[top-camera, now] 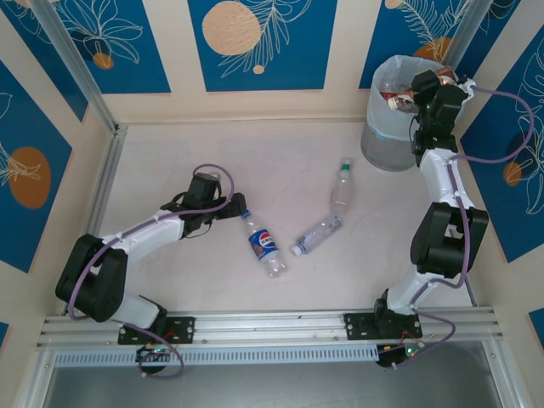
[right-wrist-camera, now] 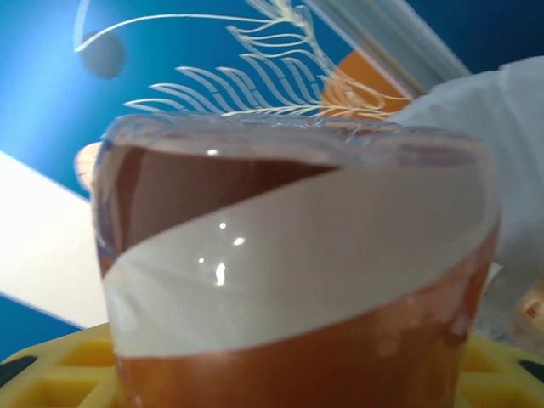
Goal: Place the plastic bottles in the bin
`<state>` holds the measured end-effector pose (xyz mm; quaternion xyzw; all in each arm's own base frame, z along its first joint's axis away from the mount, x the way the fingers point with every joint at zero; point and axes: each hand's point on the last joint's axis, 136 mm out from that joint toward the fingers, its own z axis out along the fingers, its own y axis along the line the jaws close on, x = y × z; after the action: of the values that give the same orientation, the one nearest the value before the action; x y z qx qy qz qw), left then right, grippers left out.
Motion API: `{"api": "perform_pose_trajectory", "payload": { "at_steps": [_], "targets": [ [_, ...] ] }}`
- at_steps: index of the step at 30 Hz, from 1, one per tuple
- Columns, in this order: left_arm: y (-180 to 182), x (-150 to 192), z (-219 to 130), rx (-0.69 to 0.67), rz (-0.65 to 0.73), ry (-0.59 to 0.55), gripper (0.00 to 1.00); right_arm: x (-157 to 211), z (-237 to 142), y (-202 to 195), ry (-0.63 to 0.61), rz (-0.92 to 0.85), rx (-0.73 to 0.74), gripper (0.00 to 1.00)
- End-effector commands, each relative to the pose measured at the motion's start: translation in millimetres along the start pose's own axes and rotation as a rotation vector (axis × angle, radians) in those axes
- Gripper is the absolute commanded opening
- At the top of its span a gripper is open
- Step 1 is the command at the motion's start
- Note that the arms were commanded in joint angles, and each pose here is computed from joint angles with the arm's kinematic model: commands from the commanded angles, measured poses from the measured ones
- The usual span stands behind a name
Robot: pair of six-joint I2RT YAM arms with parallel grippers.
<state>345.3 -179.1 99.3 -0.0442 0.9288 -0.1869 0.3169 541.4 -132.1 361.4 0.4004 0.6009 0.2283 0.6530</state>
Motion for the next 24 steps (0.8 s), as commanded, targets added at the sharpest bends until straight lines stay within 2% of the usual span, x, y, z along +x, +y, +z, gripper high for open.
{"api": "perform_pose_trajectory", "payload": {
  "at_steps": [1,5,11,14,24],
  "targets": [
    [-4,0,0,0.014,-0.013,0.010,0.99,-31,8,-2,-0.139,0.059,0.027,0.37],
    [-4,1,0,0.013,-0.014,0.009,0.99,-27,21,-3,-0.143,0.022,0.034,0.43],
    [-2,3,0,0.005,-0.012,0.013,0.99,-20,21,-15,-0.170,-0.019,0.150,0.70],
    [-1,5,0,0.001,-0.010,0.016,0.99,-20,20,-19,-0.166,-0.030,0.180,0.78],
    [-2,6,1,0.009,-0.014,0.018,0.99,-26,10,-2,-0.160,-0.057,0.172,0.83]
  ]
}}
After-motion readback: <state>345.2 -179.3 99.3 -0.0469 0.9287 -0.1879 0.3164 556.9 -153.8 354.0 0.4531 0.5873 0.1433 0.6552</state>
